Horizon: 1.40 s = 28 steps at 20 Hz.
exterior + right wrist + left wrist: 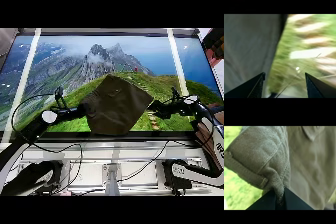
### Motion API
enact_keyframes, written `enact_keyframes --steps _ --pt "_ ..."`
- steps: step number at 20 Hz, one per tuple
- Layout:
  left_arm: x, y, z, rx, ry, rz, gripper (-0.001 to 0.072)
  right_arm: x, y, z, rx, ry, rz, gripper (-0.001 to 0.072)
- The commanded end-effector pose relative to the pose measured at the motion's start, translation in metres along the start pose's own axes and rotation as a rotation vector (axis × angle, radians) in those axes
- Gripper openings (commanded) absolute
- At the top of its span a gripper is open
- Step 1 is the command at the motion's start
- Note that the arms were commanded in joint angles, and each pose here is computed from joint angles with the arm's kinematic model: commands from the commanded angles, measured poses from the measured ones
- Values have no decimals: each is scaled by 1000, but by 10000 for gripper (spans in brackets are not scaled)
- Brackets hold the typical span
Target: Fold the clothes and pants, and hang the long-sleeved shirts on hangers.
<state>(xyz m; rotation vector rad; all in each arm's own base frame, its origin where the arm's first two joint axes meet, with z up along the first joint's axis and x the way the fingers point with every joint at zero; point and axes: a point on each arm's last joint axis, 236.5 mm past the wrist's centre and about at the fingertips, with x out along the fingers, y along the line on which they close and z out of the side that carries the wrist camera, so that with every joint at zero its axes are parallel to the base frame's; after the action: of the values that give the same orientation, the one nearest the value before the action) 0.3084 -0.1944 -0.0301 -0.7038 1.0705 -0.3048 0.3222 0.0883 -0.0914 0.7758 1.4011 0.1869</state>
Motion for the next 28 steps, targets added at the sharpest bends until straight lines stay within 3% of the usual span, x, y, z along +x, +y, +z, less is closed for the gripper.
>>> enact_keyframes --steps 1,5,7,11,14,16,17,28 --pt "-3 -1 -33 16 138 -6 59 13 22 -19 -58 57 64 538" --pt "-4 -6 -48 12 195 -20 57 27 31 -14 -86 14 46 534" --pt "-3 -13 -52 6 203 -36 57 37 27 -19 -50 41 34 436" --pt "-2 -18 -59 20 216 -45 57 55 34 -28 36 109 109 436" --pt "-1 -19 -61 26 221 -47 57 60 56 -31 24 122 210 266" --pt "-2 -20 -61 26 221 -47 57 62 67 -25 -15 87 236 59" --pt "-2 -20 -61 26 221 -47 55 62 70 -18 -33 63 241 35" --pt "2 -36 16 -147 -96 -120 53 -39 174 157 -233 -500 294 35"
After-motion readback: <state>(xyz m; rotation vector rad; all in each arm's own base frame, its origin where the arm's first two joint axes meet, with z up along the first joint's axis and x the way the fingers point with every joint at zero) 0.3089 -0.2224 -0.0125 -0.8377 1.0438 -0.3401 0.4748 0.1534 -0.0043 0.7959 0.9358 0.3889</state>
